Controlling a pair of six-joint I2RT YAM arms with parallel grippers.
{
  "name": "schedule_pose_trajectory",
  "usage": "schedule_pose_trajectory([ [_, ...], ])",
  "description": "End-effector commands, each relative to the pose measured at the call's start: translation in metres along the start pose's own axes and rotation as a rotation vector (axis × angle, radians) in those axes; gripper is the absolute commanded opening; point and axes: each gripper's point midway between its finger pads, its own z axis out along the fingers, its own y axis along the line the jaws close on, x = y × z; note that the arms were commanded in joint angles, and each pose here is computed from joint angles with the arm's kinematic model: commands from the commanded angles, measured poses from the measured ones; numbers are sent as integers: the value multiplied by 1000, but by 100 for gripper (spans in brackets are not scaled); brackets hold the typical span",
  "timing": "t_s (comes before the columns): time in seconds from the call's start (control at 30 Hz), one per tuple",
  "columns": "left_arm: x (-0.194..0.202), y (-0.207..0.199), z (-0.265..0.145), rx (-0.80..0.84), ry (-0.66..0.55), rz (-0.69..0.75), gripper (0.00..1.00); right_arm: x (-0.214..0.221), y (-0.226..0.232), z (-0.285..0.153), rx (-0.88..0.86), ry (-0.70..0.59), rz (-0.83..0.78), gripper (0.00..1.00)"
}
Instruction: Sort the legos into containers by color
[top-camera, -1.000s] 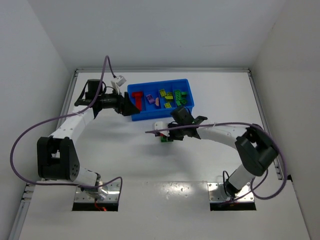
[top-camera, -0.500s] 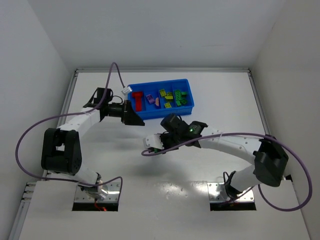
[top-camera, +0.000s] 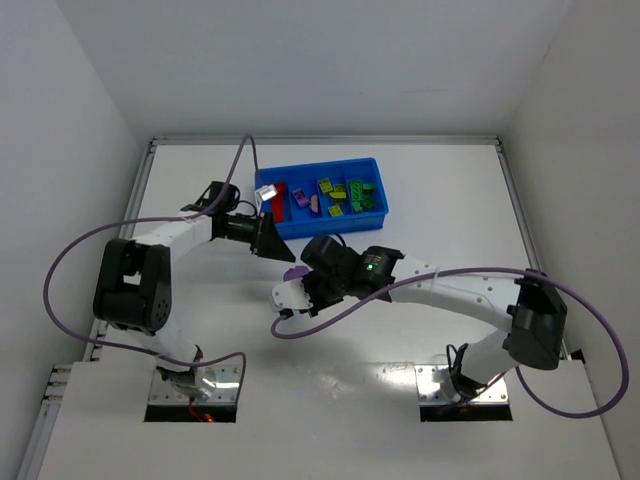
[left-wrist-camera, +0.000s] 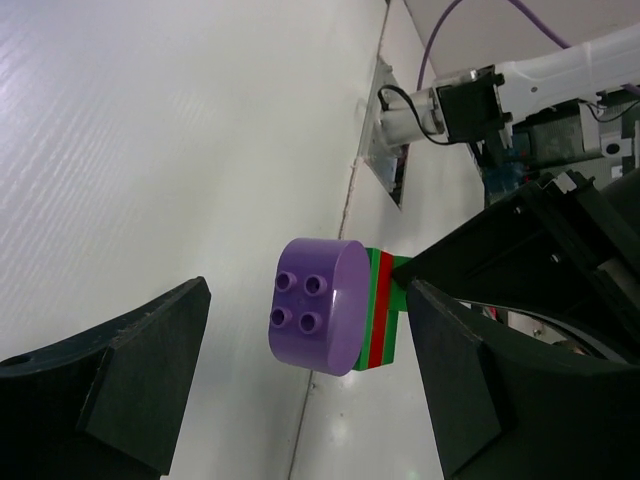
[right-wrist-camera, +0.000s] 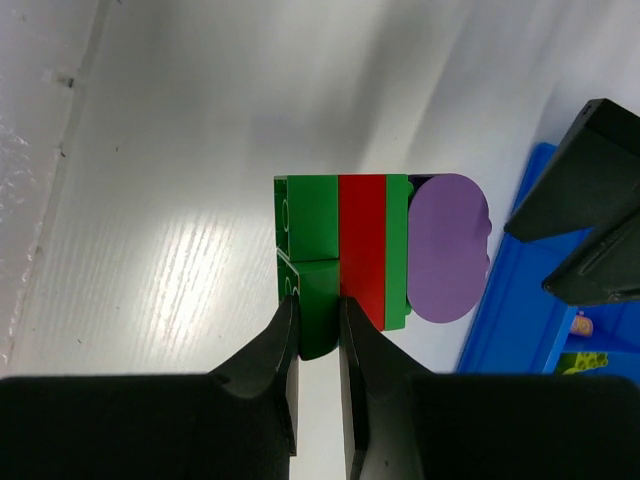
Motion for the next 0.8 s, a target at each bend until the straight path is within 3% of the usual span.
schedule_pose_trajectory([
  [0.0, -10, -7, 3, 9, 10, 88, 85, -3, -15, -5, 65, 30, -45, 3],
  [0.47, 1, 3, 11, -28, 57, 73, 85, -5, -23, -8, 109, 55, -69, 3],
  [0.77, 3, -12, 14, 75, 57, 87, 57, -5, -31, -10, 154, 81, -86, 3],
])
